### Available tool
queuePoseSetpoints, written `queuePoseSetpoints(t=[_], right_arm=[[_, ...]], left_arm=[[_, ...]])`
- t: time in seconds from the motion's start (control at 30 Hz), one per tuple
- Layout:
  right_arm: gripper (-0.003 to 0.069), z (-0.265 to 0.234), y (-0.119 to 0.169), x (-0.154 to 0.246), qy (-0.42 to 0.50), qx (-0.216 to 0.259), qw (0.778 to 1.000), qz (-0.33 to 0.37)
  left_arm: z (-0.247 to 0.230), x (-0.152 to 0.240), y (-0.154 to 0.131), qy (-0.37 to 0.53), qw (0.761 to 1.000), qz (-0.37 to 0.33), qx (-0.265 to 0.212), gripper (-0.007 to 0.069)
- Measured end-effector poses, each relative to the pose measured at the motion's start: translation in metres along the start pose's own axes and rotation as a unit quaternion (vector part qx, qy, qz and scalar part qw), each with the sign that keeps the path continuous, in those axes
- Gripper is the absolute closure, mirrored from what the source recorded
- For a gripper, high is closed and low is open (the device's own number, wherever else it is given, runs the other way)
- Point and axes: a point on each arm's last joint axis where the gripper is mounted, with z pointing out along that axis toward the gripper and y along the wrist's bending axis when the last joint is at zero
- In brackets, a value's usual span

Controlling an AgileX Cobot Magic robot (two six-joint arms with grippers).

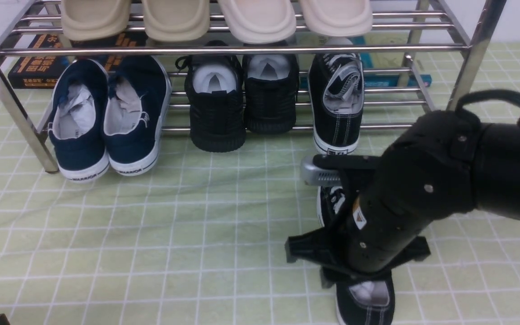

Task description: Take the shoes off the shelf with your hand from the green coffee tablecloth.

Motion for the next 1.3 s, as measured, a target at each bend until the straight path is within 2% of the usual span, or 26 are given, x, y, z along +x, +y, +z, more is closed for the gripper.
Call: queuePoseSetpoints(t=[0.07,0.1,0.17,0.2,0.27,0.33,0.47,0.6,0.8,1.2,1.3], right_arm=[[0.0338,-0.010,0.008,-0.001,0.015,-0.015,0.999,-0.026],[0.0333,-0.010,0.008,-0.001,0.015,-0.015,0.999,-0.029],[0.0284,-0.031,0.019,-0.007,0.011,-0.029,0.996,-0.079],[0.0284,-0.033,0.020,-0.007,0.009,-0.030,0.996,-0.080],[0.0265,-0.053,0.027,-0.019,-0.029,-0.022,0.990,-0.135],[0.0262,-0.066,0.029,-0.031,-0.073,-0.005,0.985,-0.156],[0.0261,-0.083,0.022,-0.064,-0.153,0.023,0.975,-0.159],[0.0261,-0.078,0.006,-0.101,-0.218,0.039,0.965,-0.140],[0.0261,-0.052,-0.016,-0.145,-0.273,0.031,0.955,-0.112],[0.0261,-0.004,-0.032,-0.179,-0.310,0.026,0.943,-0.118],[0.0291,0.006,-0.033,-0.182,-0.310,0.030,0.942,-0.126]], left_arm=[[0.000,0.000,0.000,0.000,1.000,0.000,0.000,0.0384],[0.000,0.000,0.000,0.000,1.000,0.000,0.000,0.0384],[0.000,0.000,0.000,0.000,1.000,0.000,0.000,0.0384],[0.000,0.000,0.000,0.000,1.000,0.000,0.000,0.0384],[0.000,0.000,0.000,0.000,1.000,0.000,0.000,0.0384],[0.000,0.000,0.000,0.000,1.000,0.000,0.000,0.0384],[0.000,0.000,0.000,0.000,1.000,0.000,0.000,0.0384],[0.000,0.000,0.000,0.000,1.000,0.000,0.000,0.0384],[0.000,0.000,0.000,0.000,1.000,0.000,0.000,0.0384],[0.000,0.000,0.000,0.000,1.000,0.000,0.000,0.0384],[0.000,0.000,0.000,0.000,1.000,0.000,0.000,0.0384]])
